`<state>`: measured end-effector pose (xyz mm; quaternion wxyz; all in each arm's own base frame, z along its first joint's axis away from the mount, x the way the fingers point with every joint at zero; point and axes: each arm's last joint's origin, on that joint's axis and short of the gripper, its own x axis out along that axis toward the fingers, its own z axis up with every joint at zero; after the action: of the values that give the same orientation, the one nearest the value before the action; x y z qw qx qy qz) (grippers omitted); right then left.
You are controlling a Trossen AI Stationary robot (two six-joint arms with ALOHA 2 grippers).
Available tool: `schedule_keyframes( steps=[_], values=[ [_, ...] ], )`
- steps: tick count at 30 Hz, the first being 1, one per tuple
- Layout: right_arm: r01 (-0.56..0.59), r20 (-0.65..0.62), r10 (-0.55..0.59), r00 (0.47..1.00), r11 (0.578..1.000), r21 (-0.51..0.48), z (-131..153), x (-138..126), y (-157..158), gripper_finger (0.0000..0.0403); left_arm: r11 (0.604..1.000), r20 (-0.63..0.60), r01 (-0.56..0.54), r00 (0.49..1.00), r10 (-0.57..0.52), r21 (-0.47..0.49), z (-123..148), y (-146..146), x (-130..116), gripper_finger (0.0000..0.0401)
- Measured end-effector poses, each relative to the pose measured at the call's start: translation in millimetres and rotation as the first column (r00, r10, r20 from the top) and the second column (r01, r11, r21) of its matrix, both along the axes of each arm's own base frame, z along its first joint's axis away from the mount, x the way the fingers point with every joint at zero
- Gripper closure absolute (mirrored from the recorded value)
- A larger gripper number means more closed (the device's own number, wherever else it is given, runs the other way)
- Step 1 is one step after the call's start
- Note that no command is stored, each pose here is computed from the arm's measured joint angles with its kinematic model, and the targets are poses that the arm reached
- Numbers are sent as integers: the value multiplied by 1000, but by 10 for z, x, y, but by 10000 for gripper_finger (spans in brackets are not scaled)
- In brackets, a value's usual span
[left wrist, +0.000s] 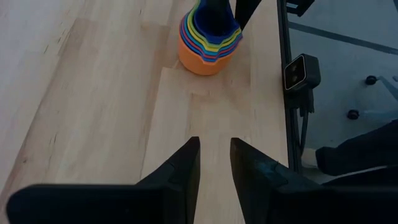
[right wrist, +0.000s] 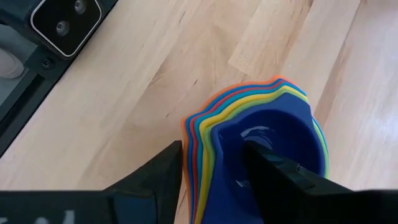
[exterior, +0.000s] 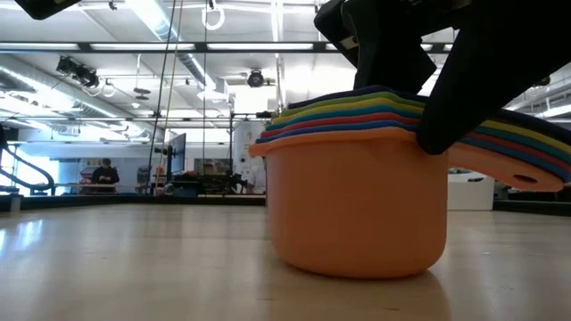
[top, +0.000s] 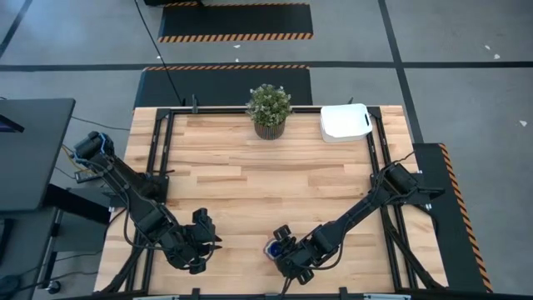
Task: Nest measuring cups in basket
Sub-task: Put the stacked measuring cups into the white bin
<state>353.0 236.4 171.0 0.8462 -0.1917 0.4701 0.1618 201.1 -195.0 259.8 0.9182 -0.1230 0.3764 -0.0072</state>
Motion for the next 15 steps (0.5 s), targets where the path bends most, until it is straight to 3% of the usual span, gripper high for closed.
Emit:
schedule_keyframes(
  steps=[15],
  values=[
    [3, 4, -3, 1000, 1000, -3, 1, 4, -3, 224, 1000, 0, 0, 1000, 0, 0, 0, 0, 1, 305]
  ],
)
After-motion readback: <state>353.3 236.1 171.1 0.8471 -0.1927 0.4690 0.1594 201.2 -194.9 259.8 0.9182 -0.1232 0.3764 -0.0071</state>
